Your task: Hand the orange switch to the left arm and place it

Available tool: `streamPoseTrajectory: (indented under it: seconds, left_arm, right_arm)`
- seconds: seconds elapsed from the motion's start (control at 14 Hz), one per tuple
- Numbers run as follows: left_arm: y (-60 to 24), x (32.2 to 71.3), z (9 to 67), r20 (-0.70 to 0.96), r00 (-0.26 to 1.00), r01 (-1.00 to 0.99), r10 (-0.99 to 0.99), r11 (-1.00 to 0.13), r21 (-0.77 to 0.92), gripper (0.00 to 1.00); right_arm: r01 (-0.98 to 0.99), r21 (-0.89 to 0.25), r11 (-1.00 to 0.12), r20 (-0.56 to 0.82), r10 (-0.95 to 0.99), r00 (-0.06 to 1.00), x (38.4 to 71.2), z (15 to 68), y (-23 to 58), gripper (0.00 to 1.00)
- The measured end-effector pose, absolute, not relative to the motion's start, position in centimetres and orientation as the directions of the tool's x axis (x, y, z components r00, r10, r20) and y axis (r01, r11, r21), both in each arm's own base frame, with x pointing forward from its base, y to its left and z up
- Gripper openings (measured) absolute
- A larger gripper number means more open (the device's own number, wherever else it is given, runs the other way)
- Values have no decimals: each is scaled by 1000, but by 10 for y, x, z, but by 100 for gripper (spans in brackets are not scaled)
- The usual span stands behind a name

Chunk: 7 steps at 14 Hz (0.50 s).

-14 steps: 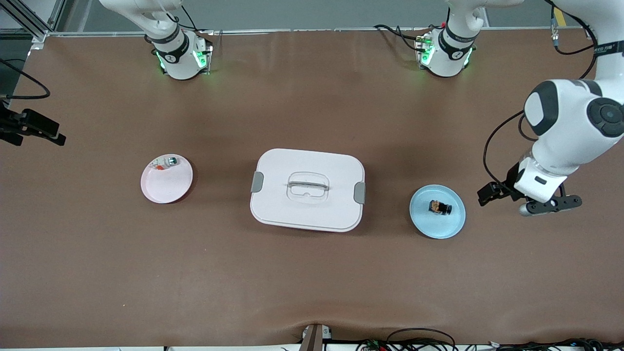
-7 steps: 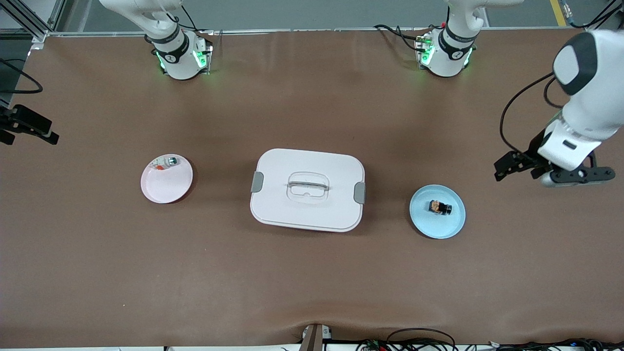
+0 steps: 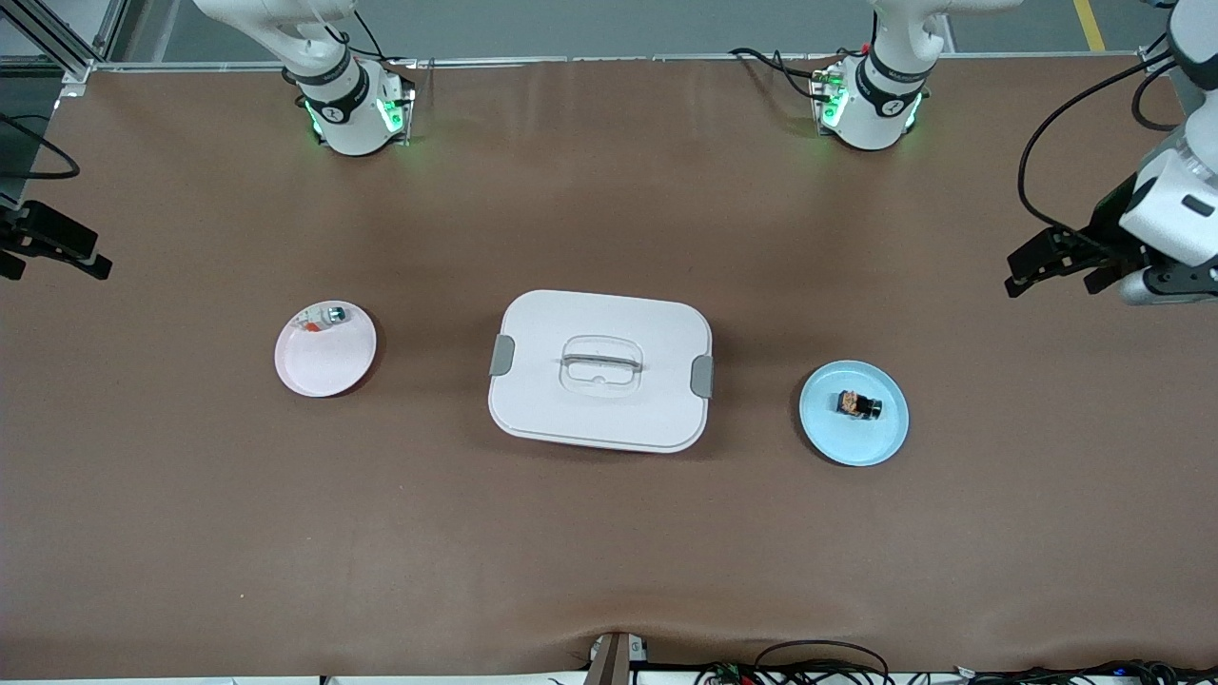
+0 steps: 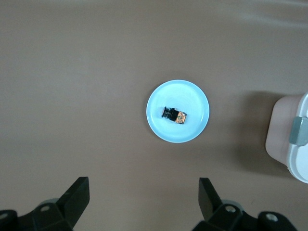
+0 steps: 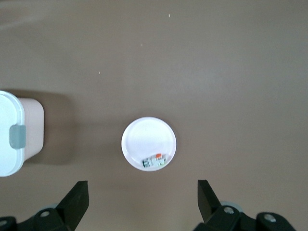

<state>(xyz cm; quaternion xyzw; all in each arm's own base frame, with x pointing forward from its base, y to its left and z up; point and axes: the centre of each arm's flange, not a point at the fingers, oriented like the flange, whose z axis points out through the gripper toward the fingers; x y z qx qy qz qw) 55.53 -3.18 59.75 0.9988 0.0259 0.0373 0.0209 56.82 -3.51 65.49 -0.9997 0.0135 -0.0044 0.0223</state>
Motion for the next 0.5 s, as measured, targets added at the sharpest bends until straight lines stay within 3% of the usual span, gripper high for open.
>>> streamPoseTrajectory:
  seconds: [0.5]
  left_arm:
    - [-39,551,615,57,998,35,38,-998,42,100]
  right_arm:
    - [-22,-45,-999,-4,-22,1000,567,654,-33,100]
